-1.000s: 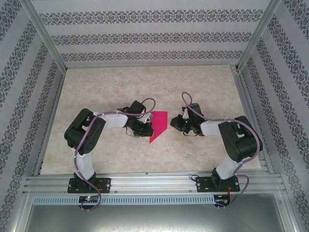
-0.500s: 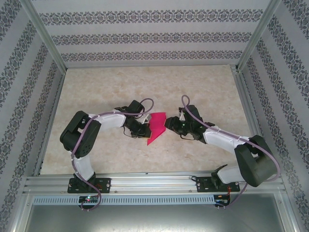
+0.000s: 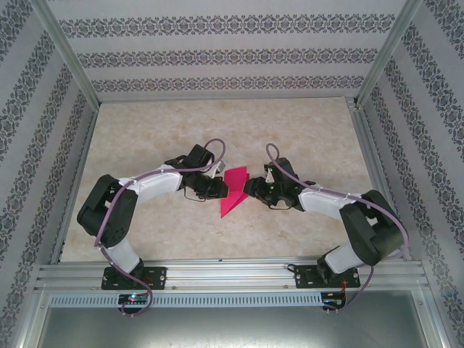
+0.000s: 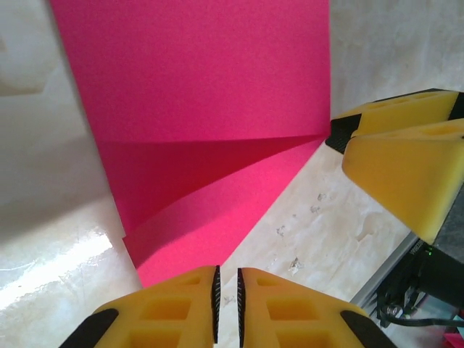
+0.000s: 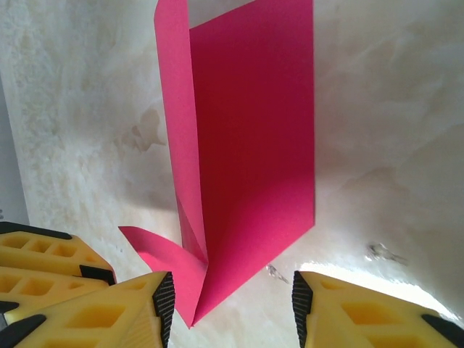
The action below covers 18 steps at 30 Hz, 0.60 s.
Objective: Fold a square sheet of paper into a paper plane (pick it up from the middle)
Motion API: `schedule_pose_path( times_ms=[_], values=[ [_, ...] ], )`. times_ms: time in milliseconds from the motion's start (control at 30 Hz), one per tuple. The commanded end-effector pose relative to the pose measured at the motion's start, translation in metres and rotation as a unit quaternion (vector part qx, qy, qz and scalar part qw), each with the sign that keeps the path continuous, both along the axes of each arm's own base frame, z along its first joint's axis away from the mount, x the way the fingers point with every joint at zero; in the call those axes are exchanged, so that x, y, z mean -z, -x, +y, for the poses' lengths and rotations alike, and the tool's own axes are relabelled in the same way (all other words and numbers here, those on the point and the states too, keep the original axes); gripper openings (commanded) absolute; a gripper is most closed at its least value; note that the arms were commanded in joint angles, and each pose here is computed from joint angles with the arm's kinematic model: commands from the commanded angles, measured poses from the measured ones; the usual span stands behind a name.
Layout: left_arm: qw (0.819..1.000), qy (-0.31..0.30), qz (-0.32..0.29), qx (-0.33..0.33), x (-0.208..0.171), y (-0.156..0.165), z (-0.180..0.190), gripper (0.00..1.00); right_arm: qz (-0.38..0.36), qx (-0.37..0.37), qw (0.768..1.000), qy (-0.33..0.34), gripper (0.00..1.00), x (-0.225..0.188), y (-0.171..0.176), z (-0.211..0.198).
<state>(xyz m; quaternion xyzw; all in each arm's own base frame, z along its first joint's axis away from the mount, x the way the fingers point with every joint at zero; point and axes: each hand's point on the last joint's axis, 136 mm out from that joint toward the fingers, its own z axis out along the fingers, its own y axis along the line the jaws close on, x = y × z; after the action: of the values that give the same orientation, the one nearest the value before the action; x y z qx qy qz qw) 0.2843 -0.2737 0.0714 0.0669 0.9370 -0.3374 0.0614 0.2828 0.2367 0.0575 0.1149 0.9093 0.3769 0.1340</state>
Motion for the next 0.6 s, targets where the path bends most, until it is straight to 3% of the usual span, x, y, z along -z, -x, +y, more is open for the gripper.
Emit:
schedule_pose_path(
  times_ms=[0,567],
  values=[
    [1.000,-0.003,-0.011,-0.022,0.000,-0.015,0.000,0.17,-0.009,-0.019,0.999,-0.030,0.50,-0.012,-0.007,0.018],
    [1.000,-0.011,0.008,-0.006,0.019,-0.020,-0.007,0.15,0.005,-0.040,0.998,-0.040,0.50,-0.008,-0.021,0.037]
  ],
)
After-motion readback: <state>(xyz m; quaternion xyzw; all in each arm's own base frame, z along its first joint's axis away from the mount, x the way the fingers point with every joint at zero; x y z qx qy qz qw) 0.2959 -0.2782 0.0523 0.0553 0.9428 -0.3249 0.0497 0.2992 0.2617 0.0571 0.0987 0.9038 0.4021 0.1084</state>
